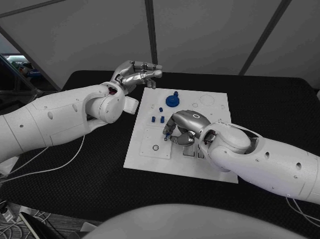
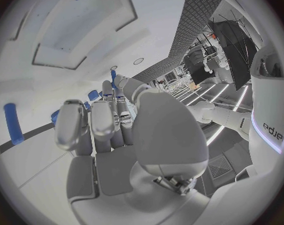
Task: Assemble the parts on the task board
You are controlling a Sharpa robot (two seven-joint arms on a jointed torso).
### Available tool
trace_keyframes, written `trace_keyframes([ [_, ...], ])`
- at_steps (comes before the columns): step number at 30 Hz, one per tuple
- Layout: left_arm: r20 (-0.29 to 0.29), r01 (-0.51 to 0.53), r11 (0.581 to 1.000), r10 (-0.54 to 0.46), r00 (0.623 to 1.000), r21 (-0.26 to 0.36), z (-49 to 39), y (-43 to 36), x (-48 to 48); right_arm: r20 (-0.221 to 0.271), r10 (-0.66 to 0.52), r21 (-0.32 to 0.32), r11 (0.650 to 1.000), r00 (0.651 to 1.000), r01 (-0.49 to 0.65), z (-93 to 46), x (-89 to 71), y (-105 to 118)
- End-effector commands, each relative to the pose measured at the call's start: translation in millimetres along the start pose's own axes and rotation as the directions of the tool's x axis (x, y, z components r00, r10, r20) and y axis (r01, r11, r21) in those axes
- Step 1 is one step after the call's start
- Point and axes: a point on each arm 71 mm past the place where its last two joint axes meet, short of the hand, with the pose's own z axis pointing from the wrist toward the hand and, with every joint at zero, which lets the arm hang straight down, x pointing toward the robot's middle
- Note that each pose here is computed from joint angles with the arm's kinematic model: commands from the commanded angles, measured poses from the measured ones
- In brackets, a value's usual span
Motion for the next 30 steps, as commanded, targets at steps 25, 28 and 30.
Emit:
trace_keyframes([
  [25,-0.013,0.008,1.0,-0.008,1.0,0.002,-0.6,-1.9,0.8,-0.052,-0.035,-0.01,0.999,0.998,0.035,4.8,7.6,1.6],
  [28,-0.014,0.008,1.0,-0.008,1.0,0.002,-0.8,-2.1,0.8,-0.058,-0.042,-0.009,0.999,0.997,0.041,4.9,8.5,1.8],
  [30,-0.013,0.008,1.0,-0.008,1.0,0.002,-1.0,-2.2,0.6,-0.066,-0.046,-0.008,0.999,0.997,0.045,4.8,9.5,2.0],
])
